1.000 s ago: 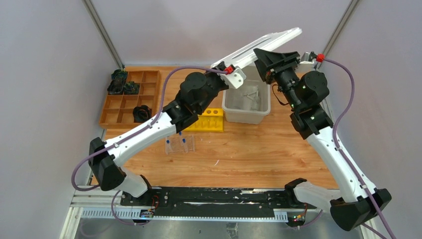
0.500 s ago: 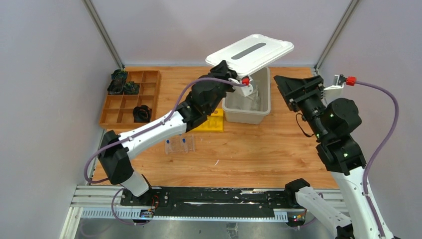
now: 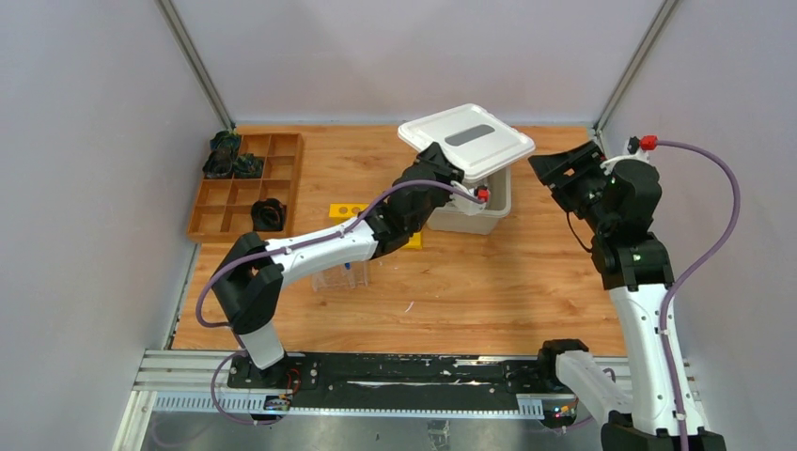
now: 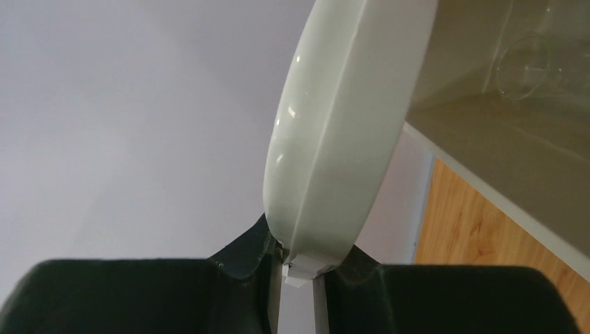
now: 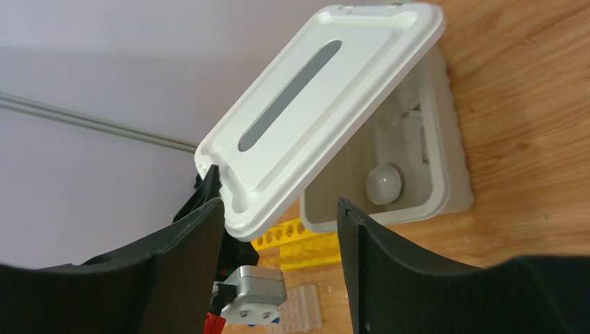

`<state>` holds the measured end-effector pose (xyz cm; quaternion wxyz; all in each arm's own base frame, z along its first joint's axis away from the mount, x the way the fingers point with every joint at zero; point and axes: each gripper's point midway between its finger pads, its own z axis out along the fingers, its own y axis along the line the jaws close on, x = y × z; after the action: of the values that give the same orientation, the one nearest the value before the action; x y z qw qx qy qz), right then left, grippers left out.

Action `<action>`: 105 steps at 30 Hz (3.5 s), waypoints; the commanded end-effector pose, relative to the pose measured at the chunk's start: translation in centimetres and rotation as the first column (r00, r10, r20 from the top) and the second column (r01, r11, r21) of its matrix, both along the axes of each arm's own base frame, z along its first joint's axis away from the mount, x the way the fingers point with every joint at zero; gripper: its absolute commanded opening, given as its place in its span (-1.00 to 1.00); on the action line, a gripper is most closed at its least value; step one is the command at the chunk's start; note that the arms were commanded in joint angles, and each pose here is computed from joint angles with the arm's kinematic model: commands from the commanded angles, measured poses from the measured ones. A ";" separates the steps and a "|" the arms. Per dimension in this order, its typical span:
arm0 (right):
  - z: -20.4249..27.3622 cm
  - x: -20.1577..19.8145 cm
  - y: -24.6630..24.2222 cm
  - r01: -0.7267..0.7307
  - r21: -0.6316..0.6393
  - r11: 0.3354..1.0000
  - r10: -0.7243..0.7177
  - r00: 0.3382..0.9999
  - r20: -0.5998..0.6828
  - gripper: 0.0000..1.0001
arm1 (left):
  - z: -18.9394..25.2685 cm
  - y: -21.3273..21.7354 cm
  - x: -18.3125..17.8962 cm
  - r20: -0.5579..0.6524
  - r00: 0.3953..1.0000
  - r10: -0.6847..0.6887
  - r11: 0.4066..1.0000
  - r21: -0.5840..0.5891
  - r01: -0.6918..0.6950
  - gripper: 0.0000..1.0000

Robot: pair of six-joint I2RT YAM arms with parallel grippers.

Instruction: Organize the chemistry lab equipment

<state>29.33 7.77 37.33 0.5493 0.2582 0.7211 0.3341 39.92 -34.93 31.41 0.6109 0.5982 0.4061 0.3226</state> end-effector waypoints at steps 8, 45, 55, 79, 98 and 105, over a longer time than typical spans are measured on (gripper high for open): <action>-4.5 2.3 -3.7 0.044 -0.105 0.993 -0.055 0.993 -0.108 0.31 | -2.7 0.4 -0.8 0.045 0.998 0.032 0.995 0.098 -0.036 -0.98; -17.5 15.1 -2.2 -0.186 -0.145 0.972 0.098 0.877 -0.470 -0.12 | -12.6 -1.6 -10.2 -0.650 0.758 -0.063 0.955 0.181 0.235 1.00; -17.6 16.7 -3.0 -0.218 -0.219 0.951 0.083 0.863 -0.498 -0.42 | -8.3 -3.0 -12.5 -0.828 0.525 -0.197 0.956 -0.043 0.290 1.00; -14.0 15.5 -2.3 -0.263 -0.407 0.875 0.027 0.865 -0.501 0.04 | -6.7 2.6 2.3 -0.885 0.466 -0.005 0.911 -0.196 -0.362 0.65; -17.8 11.2 1.1 -0.351 -0.444 0.824 0.069 0.840 -0.538 -0.03 | -8.9 4.3 2.5 -0.905 0.424 0.029 0.920 -0.142 -0.365 0.39; -18.7 11.6 0.2 -0.361 -0.490 0.793 0.034 0.830 -0.556 -0.25 | -9.2 4.3 1.7 -0.918 0.397 0.014 0.920 -0.143 -0.364 0.40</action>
<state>40.78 8.30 19.72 0.3529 0.0969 0.9248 0.1042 42.13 -30.66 20.22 0.3248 0.5189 0.7896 -0.0418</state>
